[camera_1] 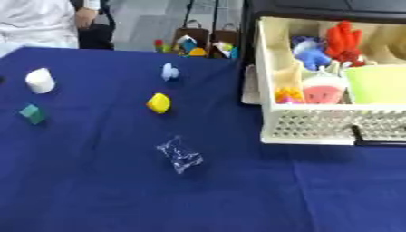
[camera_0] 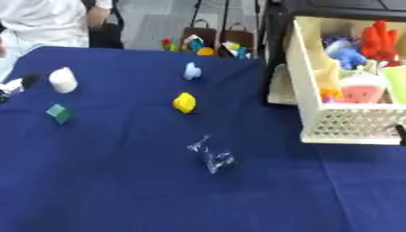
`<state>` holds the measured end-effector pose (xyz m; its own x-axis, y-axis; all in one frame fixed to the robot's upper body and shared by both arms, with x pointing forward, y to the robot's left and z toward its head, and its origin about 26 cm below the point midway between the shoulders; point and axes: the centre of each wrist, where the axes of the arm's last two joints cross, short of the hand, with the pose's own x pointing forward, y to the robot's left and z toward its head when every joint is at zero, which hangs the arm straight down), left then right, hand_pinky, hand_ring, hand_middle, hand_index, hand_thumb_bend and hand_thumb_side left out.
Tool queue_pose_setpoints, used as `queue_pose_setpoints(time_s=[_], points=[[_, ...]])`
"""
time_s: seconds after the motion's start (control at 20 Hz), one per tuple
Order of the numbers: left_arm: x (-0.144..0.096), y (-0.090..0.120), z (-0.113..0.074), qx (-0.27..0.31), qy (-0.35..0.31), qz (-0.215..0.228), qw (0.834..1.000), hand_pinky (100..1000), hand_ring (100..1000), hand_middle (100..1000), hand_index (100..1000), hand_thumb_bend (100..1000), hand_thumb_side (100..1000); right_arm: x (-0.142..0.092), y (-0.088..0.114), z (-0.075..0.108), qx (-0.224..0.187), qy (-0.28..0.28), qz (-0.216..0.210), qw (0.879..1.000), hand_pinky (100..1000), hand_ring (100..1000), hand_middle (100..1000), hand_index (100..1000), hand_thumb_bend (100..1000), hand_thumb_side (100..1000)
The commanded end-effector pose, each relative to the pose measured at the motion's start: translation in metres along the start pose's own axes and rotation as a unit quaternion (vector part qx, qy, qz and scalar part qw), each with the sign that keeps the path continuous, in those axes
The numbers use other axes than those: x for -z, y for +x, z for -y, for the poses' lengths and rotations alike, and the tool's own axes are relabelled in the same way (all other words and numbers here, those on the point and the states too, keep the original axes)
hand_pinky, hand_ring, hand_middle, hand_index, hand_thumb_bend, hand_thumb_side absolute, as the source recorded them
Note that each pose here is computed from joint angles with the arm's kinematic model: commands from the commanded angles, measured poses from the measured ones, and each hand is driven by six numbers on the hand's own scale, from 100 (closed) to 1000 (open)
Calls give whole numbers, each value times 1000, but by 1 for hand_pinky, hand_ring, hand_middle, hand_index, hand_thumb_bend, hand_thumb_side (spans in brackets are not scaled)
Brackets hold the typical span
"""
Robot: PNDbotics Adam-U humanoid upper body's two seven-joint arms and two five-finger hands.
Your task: Pick up objects from table and place into drawer.
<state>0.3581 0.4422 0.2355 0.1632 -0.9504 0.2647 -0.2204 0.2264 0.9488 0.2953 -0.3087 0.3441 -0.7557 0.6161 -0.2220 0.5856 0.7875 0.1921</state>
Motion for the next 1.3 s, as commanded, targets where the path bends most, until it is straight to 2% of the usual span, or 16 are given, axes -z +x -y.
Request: queue_pose_setpoints(time_s=[0.05,0.3,0.4,0.75,1.1,1.3], points=[[3,5,-14,23,-13,-17,1000,724,832,862,1000,785,889,12,3,1,7,-2,22,1000,755,788,751,837,100,1000],[10,8,-6,28,-56,-50,997,725,833,856,1000,764,856,12,3,0,10,-3,21,1000,755,788,751,837,100,1000],[12,9,-5,28,-71,-56,996,718,830,859,1000,776,817,12,3,0,10,-3,21,1000,755,788,751,837,100,1000],[20,11,-4,41,-115,-59,991,705,823,843,985,776,776,12,3,-1,13,-4,20,1000,756,788,750,837,100,1000],[32,9,-3,71,-152,-70,983,666,800,815,954,702,741,12,4,-2,15,-6,17,1000,757,788,750,837,100,1000],[37,12,-9,87,-173,-77,978,624,778,802,928,635,706,12,4,-2,14,-7,16,1000,757,788,749,837,100,1000]])
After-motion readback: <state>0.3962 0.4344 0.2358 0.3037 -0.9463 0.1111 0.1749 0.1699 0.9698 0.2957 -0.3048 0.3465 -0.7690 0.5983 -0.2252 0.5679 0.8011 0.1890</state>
